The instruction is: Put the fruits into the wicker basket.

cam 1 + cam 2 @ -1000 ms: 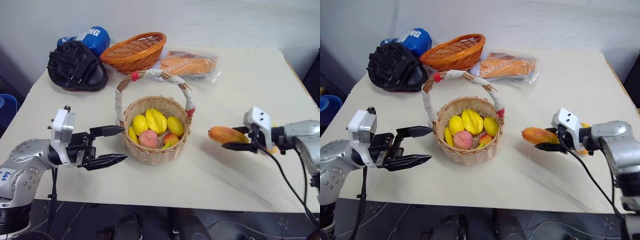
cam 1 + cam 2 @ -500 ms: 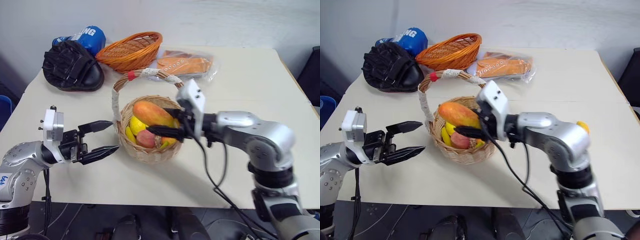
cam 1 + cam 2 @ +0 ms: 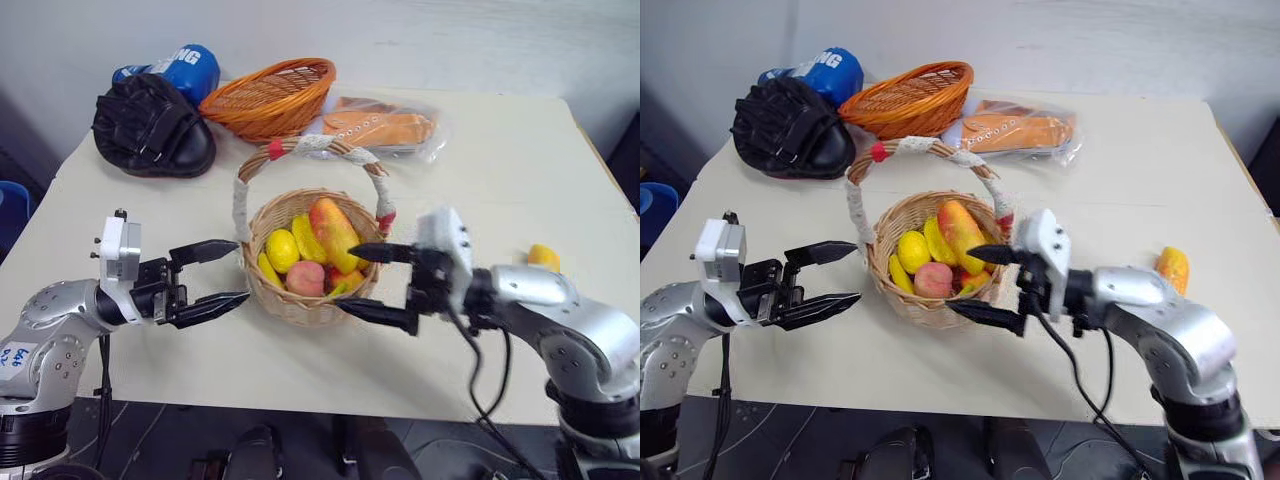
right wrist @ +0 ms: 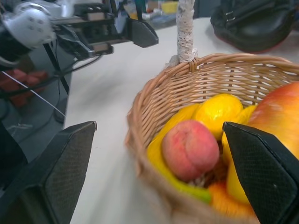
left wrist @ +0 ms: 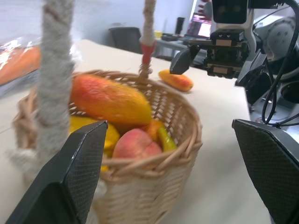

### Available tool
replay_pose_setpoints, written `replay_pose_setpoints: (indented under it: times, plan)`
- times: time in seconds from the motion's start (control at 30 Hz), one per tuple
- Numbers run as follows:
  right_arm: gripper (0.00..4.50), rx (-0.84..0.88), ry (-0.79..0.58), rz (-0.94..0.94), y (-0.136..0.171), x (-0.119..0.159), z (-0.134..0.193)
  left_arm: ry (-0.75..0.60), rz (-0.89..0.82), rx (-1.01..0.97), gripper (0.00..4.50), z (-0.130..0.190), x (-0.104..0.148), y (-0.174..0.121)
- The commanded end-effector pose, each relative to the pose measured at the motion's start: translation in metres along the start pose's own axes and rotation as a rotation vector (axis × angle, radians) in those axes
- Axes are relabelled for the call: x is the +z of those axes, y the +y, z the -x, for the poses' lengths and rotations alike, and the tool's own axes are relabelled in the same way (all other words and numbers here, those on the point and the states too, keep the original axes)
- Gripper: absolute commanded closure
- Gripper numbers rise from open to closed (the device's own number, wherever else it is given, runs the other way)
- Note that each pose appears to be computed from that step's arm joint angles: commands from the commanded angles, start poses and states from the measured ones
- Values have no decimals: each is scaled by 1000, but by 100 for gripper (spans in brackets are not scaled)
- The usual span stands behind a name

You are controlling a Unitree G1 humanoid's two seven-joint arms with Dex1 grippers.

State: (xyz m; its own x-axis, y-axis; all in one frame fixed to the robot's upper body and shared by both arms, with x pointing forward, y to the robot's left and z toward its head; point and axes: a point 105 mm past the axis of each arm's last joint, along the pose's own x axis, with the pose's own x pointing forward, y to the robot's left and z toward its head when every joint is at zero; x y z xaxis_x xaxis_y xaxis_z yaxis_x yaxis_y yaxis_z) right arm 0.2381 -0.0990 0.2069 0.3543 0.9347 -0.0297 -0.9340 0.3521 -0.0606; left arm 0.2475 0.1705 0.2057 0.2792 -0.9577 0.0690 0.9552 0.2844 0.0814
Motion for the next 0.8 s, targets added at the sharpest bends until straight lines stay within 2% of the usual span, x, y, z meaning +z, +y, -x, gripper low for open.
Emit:
replay_pose_setpoints:
  times: [0.03,0.17,0.2,0.33,0.43,0.6,0.7,0.8]
  plan:
    - [2,-254,-119,147,-12,9,54,-28,-28,-117,0,-18,8,-17]
    - [2,-600,-95,199,-31,-15,122,-54,-30,-170,0,-32,13,-24]
    - [2,-704,-67,210,-31,-27,147,-52,-31,-186,0,-36,12,-25]
    - [2,-977,62,208,-5,-71,214,-4,-33,-242,0,-41,5,-28]
    - [2,-1076,115,156,16,-95,231,-10,-26,-243,0,-43,6,-24]
    - [2,-1158,137,95,35,-118,239,-19,-20,-244,0,-45,9,-20]
    - [2,-1171,99,115,29,-113,235,-20,-17,-245,0,-46,9,-19]
    - [2,-1139,14,131,4,-91,225,-23,-15,-243,0,-46,10,-19]
